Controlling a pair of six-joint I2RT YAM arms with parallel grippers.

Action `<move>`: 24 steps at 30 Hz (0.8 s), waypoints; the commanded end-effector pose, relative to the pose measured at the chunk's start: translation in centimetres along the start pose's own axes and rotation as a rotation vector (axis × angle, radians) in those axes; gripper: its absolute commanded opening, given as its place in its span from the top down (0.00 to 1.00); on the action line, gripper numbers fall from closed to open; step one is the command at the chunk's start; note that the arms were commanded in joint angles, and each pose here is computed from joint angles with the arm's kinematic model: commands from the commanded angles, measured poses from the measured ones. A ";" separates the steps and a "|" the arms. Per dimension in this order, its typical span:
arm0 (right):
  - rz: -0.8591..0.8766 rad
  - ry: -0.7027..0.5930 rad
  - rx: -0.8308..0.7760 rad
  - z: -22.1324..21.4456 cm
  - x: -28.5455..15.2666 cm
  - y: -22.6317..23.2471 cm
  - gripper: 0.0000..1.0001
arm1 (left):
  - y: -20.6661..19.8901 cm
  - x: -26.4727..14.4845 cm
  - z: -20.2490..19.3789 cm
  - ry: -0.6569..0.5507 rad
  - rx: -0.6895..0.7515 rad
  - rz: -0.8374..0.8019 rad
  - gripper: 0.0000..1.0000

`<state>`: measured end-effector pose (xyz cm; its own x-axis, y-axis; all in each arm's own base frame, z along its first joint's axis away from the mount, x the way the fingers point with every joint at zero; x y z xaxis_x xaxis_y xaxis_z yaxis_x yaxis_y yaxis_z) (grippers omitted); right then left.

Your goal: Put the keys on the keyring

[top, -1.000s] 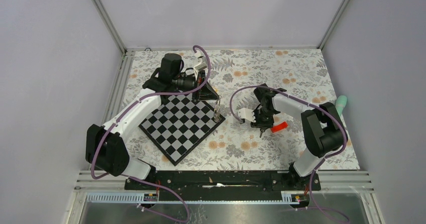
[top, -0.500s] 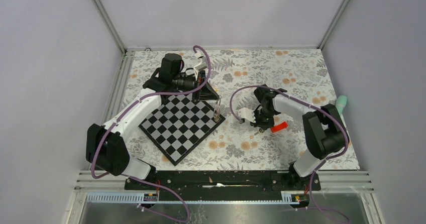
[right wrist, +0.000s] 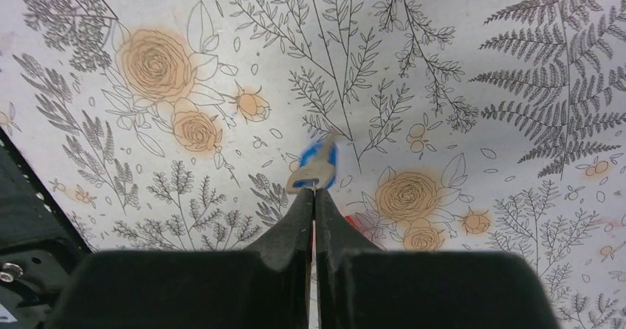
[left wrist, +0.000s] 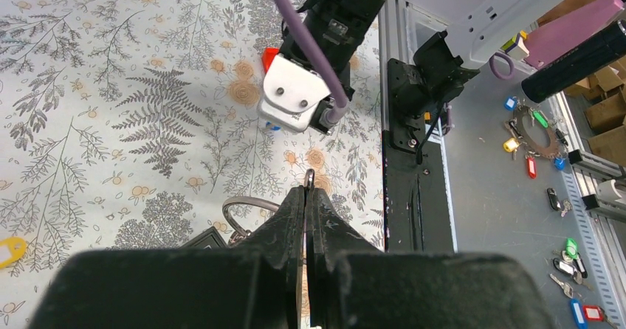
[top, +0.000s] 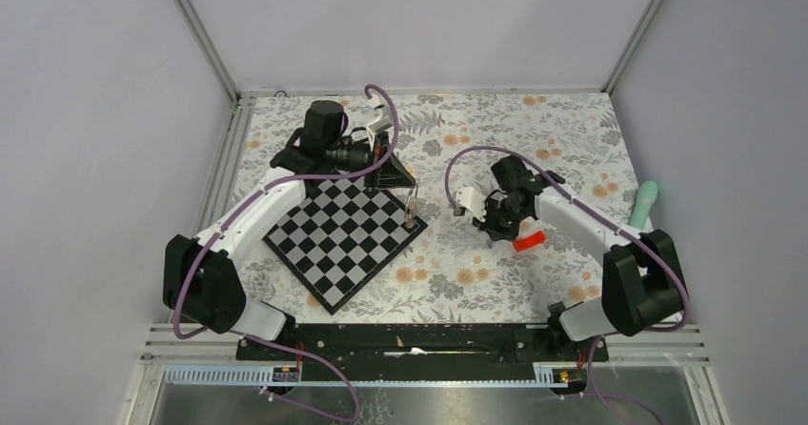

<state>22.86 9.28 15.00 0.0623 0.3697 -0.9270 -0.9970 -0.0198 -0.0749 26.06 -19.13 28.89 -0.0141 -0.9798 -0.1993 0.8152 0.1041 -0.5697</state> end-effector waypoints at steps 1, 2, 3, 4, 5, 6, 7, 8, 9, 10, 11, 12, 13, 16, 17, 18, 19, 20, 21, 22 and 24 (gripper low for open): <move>-0.060 -0.072 0.055 0.4 -0.2 0.6 1.00 | -1.0 -0.5 1.9 -0.059 0.091 -0.012 1.00; -0.058 -0.071 0.063 0.3 0.1 0.6 1.00 | -1.0 -0.4 1.9 -0.061 0.090 -0.013 1.00; -0.052 -0.072 0.074 0.2 0.5 0.6 1.00 | -0.9 -0.4 1.9 -0.062 0.092 -0.014 1.00; -0.047 -0.072 0.086 0.2 0.9 0.5 1.00 | -0.9 -0.4 1.9 -0.064 0.096 -0.014 1.00; -0.035 -0.074 0.099 0.2 1.3 0.5 1.00 | -0.9 -0.4 1.9 -0.064 0.096 -0.015 1.00; -0.030 -0.078 0.112 0.1 1.7 0.4 1.00 | -0.9 -0.4 1.8 -0.065 0.097 -0.014 1.00; -0.023 -0.082 0.123 0.1 2.1 0.4 1.00 | -1.0 -0.4 1.8 -0.065 0.098 -0.013 1.00; -0.020 -0.088 0.134 0.1 2.5 0.4 1.00 | -1.0 -0.4 1.7 -0.065 0.097 -0.012 1.00; -0.013 -0.092 0.140 0.1 2.9 0.4 1.00 | -1.0 -0.5 1.6 -0.066 0.097 -0.011 1.00; -0.014 -0.099 0.147 0.1 3.2 0.2 1.00 | -0.9 -0.5 1.5 -0.066 0.096 -0.008 1.00; -0.011 -0.103 0.157 0.1 3.5 0.1 0.99 | -0.9 -0.5 1.4 -0.065 0.094 -0.008 1.00; -0.004 -0.110 0.164 0.2 3.8 0.0 0.98 | -0.9 -0.5 1.3 -0.066 0.095 -0.007 1.00; 0.004 -0.119 0.172 0.3 4.1 -0.2 0.97 | -0.9 -0.5 1.3 -0.066 0.094 -0.004 1.00; 0.036 -0.146 0.197 0.6 5.0 -0.7 0.95 | -1.0 -0.5 1.1 -0.066 0.091 -0.002 1.00; 0.045 -0.150 0.202 0.6 5.2 -0.8 0.95 | -0.9 -0.6 1.1 -0.066 0.091 -0.001 1.00; 0.053 -0.150 0.206 0.6 5.5 -0.9 0.95 | -0.9 -0.6 1.0 -0.066 0.090 0.001 1.00; 0.058 -0.150 0.206 0.6 5.7 -1.0 0.95 | -0.9 -0.6 1.0 -0.066 0.089 0.001 1.00; 0.060 -0.150 0.205 0.6 5.8 -1.1 0.95 | -0.9 -0.6 1.0 -0.065 0.088 0.000 1.00; 0.063 -0.148 0.205 0.5 5.9 -1.0 0.95 | -0.9 -0.6 0.9 -0.064 0.086 0.000 1.00; 0.066 -0.149 0.204 0.5 6.0 -1.0 0.94 | -0.9 -0.6 0.9 -0.064 0.087 -0.001 1.00; 0.068 -0.149 0.202 0.5 6.0 -1.1 0.93 | -0.9 -0.6 0.8 -0.062 0.083 -0.001 1.00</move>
<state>23.52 11.12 10.10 0.0076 0.4603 -0.8877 -0.9869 0.1468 0.0677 26.21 -19.18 28.44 0.0047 -0.9820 -0.1886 0.8148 0.1131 -0.5686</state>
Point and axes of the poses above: each gripper's point midway between its finger pads, its own x axis out along the fingers, its own y axis along the line the jaws close on, z = x × y, the point moved 10 cm from there along -x, back along the fingers, and after that the axes turned 13 degrees about -x, right-handed, at the moved point
